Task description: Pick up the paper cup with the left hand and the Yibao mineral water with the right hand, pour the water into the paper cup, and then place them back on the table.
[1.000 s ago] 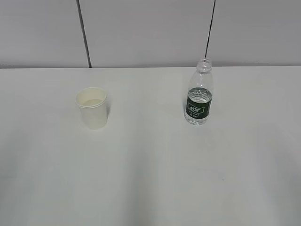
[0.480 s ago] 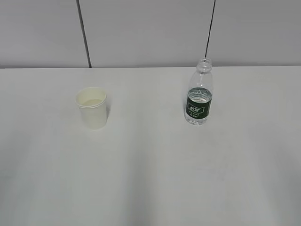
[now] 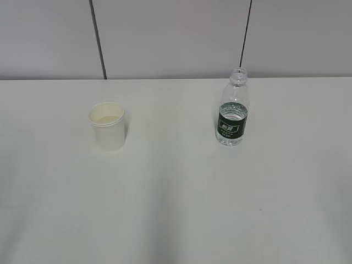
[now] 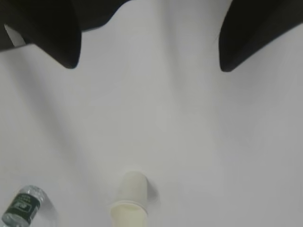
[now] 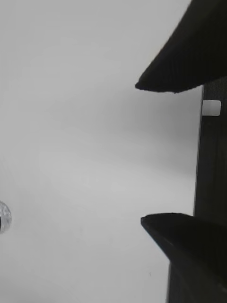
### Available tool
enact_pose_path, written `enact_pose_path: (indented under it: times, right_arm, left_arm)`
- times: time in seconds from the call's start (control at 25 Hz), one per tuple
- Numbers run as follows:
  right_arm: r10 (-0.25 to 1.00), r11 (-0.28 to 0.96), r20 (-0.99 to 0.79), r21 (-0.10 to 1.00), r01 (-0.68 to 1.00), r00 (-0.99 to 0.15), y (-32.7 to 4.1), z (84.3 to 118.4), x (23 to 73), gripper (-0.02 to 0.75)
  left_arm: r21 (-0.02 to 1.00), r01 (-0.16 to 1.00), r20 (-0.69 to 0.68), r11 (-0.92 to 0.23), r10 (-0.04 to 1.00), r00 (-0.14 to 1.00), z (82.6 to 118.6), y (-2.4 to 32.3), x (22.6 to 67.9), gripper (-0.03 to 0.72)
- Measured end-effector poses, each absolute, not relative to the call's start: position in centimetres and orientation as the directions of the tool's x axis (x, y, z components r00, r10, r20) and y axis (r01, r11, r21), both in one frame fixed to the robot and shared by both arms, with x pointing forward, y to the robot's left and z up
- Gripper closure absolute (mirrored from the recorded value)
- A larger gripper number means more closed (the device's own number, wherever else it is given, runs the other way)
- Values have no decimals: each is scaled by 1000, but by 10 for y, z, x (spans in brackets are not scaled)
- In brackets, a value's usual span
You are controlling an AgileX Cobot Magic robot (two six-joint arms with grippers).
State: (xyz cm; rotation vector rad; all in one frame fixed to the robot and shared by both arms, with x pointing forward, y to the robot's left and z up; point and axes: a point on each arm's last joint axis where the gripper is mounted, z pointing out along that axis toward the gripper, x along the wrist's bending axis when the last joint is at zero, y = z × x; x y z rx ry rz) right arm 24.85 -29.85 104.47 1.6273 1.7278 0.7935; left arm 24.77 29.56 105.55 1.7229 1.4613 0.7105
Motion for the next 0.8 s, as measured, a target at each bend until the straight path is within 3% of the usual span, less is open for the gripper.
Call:
enact_pose_path:
  times: [0.24,0.8]
  right_arm:
    - [995,-14,-43,844,536,94,-298,1044,232,153]
    - [994,-14,-44,855,518,99,-297,1044,228,152]
  left_arm:
    - [870,493,-56,-13,991,125,1055,298,234,147]
    - [886,463,-54,21,997,60,1054,298,227,147]
